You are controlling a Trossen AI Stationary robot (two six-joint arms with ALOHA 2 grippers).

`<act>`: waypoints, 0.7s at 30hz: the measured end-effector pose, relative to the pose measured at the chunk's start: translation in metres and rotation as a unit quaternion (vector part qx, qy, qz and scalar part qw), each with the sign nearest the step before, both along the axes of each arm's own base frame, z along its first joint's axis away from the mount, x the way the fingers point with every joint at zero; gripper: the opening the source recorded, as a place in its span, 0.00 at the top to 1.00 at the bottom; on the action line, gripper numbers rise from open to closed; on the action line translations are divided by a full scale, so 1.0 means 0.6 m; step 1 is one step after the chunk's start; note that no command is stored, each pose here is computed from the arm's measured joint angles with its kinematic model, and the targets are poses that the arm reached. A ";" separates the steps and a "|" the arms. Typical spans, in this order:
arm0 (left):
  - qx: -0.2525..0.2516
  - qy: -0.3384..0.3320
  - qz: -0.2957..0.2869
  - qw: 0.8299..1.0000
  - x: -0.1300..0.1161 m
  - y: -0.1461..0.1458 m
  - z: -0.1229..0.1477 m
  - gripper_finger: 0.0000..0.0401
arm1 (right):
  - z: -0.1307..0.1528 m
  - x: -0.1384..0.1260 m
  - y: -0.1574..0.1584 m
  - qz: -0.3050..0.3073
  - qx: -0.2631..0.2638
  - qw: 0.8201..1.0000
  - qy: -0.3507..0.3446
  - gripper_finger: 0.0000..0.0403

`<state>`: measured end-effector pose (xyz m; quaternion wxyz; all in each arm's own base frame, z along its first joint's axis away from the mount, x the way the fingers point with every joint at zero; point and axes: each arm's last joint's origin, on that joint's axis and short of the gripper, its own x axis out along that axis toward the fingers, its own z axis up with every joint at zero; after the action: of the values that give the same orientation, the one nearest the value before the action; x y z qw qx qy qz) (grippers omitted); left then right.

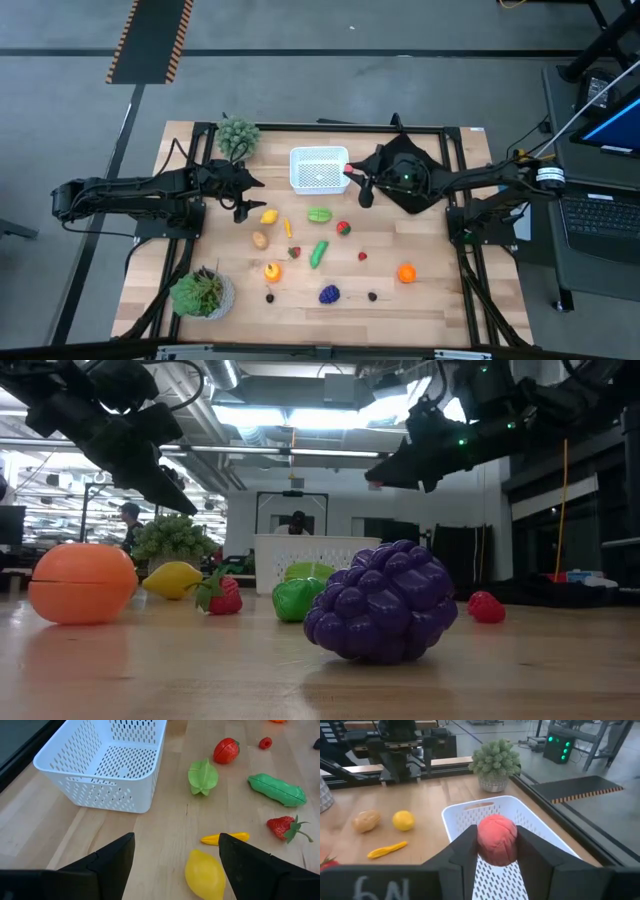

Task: Pick and placing Produce into tupperware
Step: Put the peach into the white bin

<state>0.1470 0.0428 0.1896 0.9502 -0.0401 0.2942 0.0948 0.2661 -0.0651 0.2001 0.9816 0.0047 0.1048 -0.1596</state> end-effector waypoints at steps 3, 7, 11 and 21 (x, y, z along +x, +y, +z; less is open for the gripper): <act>0.000 0.000 0.000 1.000 0.000 0.000 0.000 0.31 | -0.001 0.015 -0.006 0.001 -0.001 1.000 0.004 0.69; 0.000 0.000 0.000 1.000 0.000 0.000 0.000 0.31 | -0.004 0.043 -0.020 0.011 -0.008 1.000 0.015 0.69; 0.000 0.000 0.000 1.000 0.000 0.000 0.000 0.31 | -0.005 0.070 -0.042 -0.001 -0.007 1.000 0.019 0.69; 0.000 0.000 0.000 1.000 0.000 0.000 0.000 0.31 | -0.014 0.120 -0.079 0.006 -0.021 0.999 0.042 0.69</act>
<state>0.1470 0.0428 0.1897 0.9503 -0.0397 0.2940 0.0945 0.3381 -0.1122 0.1919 0.9770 -0.0232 0.1429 -0.1564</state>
